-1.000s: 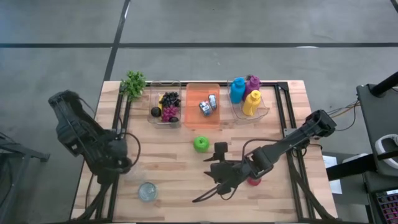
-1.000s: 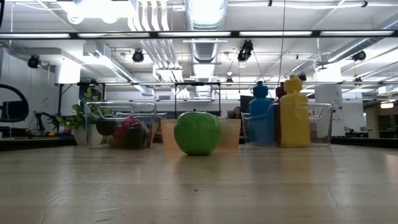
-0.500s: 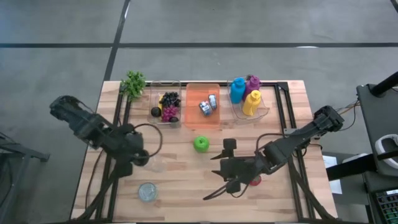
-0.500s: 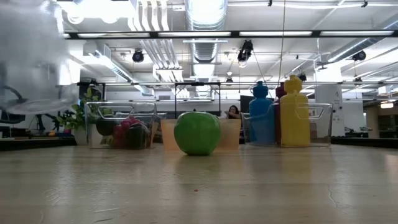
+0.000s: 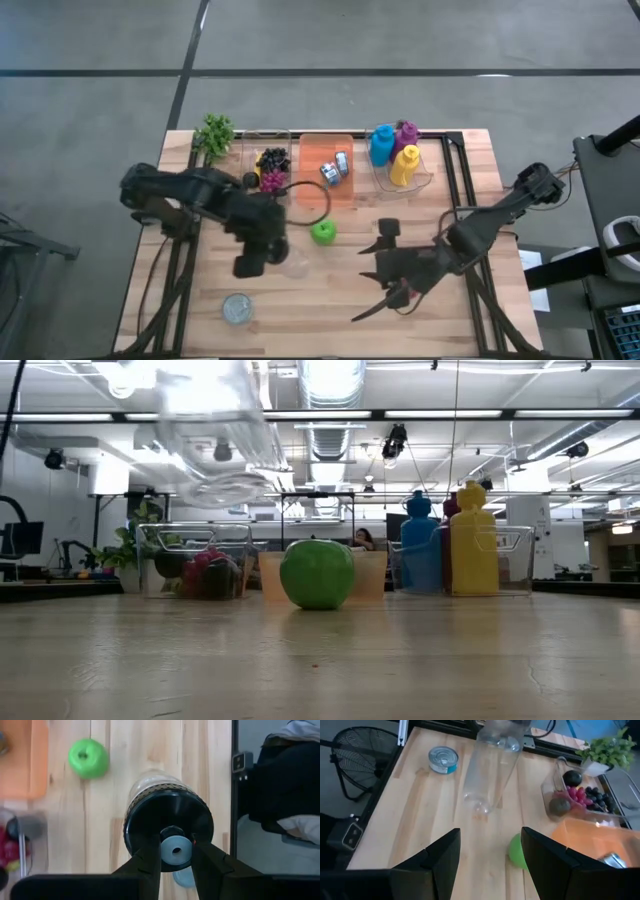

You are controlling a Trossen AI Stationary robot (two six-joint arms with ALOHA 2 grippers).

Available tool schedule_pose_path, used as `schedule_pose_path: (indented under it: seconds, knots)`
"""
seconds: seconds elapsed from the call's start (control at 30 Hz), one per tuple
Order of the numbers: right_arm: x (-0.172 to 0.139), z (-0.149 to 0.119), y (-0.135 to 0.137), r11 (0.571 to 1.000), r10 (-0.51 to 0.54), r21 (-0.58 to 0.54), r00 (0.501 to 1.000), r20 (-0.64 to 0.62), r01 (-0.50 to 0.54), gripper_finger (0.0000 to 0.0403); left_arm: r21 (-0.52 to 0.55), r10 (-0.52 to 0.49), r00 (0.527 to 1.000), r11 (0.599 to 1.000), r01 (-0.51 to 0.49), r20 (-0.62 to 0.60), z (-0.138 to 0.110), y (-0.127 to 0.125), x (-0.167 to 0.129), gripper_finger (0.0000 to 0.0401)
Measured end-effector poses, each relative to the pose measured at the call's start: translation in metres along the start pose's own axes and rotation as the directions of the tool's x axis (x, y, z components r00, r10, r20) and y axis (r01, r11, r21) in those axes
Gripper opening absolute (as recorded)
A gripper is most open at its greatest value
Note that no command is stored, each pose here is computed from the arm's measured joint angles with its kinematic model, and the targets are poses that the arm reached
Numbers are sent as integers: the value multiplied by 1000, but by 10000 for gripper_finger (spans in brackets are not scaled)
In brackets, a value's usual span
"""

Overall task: Pick & Place Food Item
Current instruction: Put the transparent water bottle into the right transparent bin

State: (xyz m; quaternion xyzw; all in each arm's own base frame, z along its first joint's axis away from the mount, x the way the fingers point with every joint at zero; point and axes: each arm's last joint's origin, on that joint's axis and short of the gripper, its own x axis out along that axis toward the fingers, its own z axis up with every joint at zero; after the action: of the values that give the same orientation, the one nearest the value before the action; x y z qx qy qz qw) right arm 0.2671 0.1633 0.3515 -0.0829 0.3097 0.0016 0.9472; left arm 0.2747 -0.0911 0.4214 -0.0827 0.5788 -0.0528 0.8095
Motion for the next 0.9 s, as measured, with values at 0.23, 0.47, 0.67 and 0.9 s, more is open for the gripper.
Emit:
schedule_pose_path:
  seconds: [0.23, 0.47, 0.67, 0.9]
  knots:
    - [-33, -2, -8, 998, 36, 59, 999, 39, -38, 205, 59, -5, 1000, 998, 6, -21, 39, 9, 26, 82]
    - [-44, -8, -14, 996, 46, 72, 997, 58, -50, 205, 71, -1, 998, 997, 5, -55, 53, 13, 48, 82]
    - [-41, -14, -14, 996, 36, 77, 998, 48, -40, 205, 77, 8, 995, 997, 0, -100, 61, 13, 70, 82]
    - [-34, -19, -10, 997, 33, 70, 999, 37, -35, 205, 95, 11, 990, 995, 2, -140, 66, 14, 86, 82]
